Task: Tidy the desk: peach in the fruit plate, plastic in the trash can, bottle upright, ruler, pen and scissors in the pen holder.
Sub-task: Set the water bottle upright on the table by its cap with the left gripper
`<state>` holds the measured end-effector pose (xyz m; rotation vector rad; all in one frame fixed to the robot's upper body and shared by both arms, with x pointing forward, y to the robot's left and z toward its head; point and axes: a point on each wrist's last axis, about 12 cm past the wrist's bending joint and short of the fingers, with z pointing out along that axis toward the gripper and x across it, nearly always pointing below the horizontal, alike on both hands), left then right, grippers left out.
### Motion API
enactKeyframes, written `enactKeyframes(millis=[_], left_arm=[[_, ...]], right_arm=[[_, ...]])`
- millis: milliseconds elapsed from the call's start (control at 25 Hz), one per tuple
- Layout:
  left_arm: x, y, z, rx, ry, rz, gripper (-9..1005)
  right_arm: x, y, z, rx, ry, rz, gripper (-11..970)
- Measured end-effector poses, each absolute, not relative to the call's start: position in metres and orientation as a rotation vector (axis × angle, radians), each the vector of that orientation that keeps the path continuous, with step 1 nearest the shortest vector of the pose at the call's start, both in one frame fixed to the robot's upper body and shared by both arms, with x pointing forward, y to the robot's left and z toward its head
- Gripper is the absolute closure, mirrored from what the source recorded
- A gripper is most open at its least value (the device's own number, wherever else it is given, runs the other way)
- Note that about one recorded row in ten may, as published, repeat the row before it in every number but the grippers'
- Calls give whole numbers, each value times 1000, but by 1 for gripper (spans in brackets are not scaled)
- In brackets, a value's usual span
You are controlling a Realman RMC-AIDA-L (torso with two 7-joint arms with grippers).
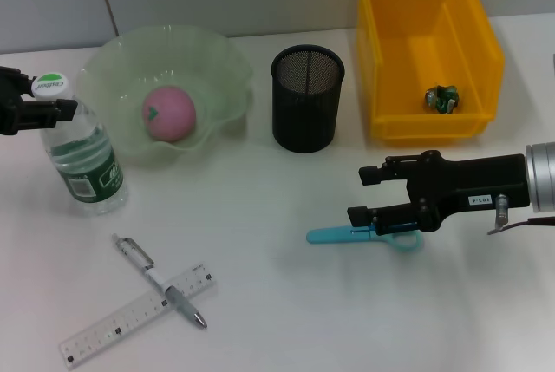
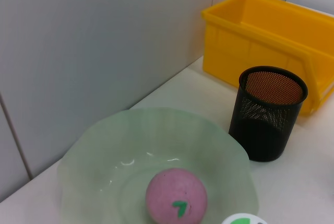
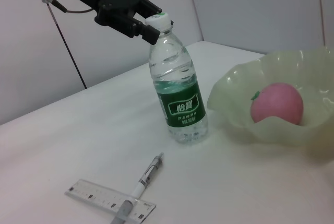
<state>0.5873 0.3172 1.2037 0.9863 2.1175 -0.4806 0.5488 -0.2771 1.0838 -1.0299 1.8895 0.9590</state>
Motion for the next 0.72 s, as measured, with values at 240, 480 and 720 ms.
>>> enactKeyframes(millis=[240,480,720], left_arm=[[587,319,1203,983,2116,-471,513],[587,319,1203,980,2115,-467,509],[587,319,1203,978,2111,-467,506]], right_arm=[[549,-277,1084,-1025,1891,962,194],[549,-277,1084,-1024,1890,963,194],[549,-277,1084,-1022,1891,964,194]])
